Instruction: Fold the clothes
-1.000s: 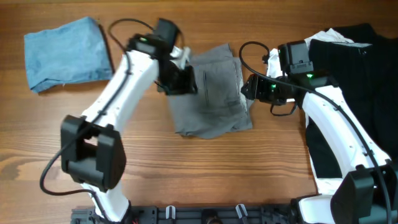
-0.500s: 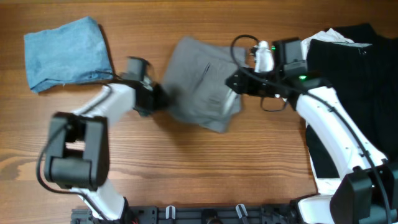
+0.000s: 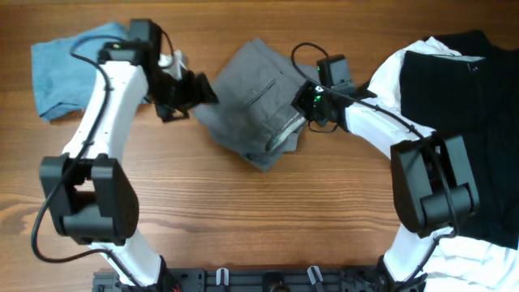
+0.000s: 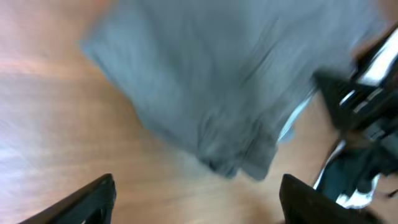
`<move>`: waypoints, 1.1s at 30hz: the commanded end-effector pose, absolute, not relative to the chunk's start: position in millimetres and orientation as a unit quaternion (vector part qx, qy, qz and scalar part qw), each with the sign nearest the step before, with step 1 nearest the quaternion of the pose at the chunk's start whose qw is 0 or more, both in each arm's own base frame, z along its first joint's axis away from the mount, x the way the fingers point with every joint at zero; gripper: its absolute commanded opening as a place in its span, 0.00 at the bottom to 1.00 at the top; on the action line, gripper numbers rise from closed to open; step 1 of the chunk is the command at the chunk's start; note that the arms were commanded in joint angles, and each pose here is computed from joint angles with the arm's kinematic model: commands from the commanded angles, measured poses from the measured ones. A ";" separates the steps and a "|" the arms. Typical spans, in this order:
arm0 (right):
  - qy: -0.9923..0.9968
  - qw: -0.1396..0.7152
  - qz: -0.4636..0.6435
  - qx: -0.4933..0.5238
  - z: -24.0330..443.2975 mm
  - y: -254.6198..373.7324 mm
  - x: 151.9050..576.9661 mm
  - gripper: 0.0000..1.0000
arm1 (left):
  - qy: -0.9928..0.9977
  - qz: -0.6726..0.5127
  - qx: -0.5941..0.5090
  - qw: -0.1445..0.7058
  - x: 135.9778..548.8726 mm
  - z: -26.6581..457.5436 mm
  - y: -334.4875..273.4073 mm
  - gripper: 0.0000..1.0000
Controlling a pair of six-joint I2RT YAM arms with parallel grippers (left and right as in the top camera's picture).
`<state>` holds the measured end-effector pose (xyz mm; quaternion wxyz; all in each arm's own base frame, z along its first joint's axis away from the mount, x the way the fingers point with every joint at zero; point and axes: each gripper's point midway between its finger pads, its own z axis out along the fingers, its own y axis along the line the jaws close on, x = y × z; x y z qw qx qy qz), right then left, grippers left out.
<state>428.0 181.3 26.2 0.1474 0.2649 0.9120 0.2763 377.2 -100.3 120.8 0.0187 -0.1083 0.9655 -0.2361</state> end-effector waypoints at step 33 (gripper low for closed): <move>0.934 0.235 0.262 0.057 125.2 175.1 397.6 0.11 | 0.816 -0.407 -0.191 0.364 456.8 196.7 -83.2 0.04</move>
